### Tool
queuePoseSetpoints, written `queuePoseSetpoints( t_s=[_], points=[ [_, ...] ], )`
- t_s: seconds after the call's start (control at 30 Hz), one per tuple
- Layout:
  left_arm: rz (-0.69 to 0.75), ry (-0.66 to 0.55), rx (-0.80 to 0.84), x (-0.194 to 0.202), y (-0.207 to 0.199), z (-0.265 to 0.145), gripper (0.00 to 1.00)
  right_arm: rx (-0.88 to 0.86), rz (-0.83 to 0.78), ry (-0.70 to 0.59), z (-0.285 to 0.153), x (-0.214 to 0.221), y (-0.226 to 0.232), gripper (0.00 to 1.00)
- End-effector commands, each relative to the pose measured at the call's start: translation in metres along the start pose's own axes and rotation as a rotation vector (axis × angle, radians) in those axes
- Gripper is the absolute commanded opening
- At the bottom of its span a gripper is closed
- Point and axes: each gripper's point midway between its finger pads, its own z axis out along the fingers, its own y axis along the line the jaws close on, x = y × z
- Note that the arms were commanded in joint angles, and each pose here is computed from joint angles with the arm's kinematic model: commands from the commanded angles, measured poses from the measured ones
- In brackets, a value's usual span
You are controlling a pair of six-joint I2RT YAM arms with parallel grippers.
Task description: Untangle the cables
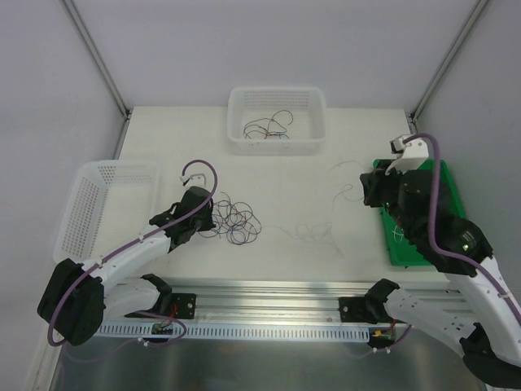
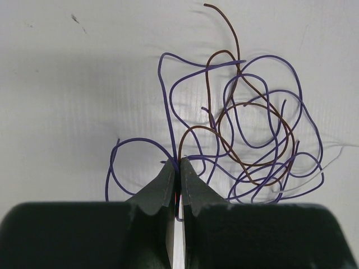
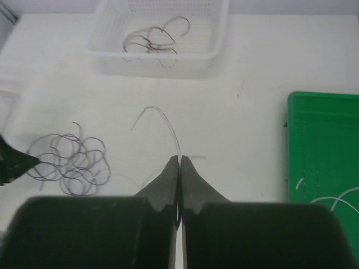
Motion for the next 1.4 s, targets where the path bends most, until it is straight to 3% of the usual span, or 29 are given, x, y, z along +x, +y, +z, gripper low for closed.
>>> queuePoseSetpoints(
  t_s=[0.0,0.13,0.17,0.3,0.4,0.47,0.53,0.9,1.1,1.37],
  points=[
    [-0.004,-0.029,0.019,-0.012,-0.003,-0.005,0.0,0.169,-0.055,0.048,0.011,0.029,-0.033,0.01],
    [-0.011,-0.004,0.097,-0.011,-0.018,-0.009,0.28,0.156,-0.046,0.113,0.017,0.046,-0.03,0.01],
    [0.011,-0.007,0.126,-0.015,-0.024,-0.011,0.45,0.143,-0.043,0.122,0.019,0.048,-0.026,0.01],
    [0.108,-0.02,0.396,-0.025,-0.074,-0.035,0.78,0.057,-0.039,0.131,0.017,0.036,-0.009,0.01],
    [0.232,-0.101,0.556,-0.037,-0.109,-0.053,0.92,0.021,-0.041,0.139,0.017,0.03,-0.001,0.01],
    [0.36,-0.184,0.668,-0.042,-0.144,-0.065,0.93,-0.019,-0.033,0.139,0.016,0.026,0.007,0.01],
    [0.45,-0.18,0.775,-0.03,-0.17,-0.068,0.93,-0.067,-0.029,0.137,0.014,0.022,0.016,0.01],
    [0.614,-0.162,1.117,-0.014,-0.274,-0.052,0.82,-0.308,-0.028,0.139,-0.005,0.012,0.055,0.01],
    [0.708,-0.16,1.256,0.006,-0.312,-0.048,0.79,-0.365,-0.004,0.132,-0.011,0.011,0.064,0.01],
    [0.817,-0.159,1.308,0.026,-0.331,-0.028,0.76,-0.433,0.024,0.146,-0.017,0.013,0.075,0.01]
  ],
)
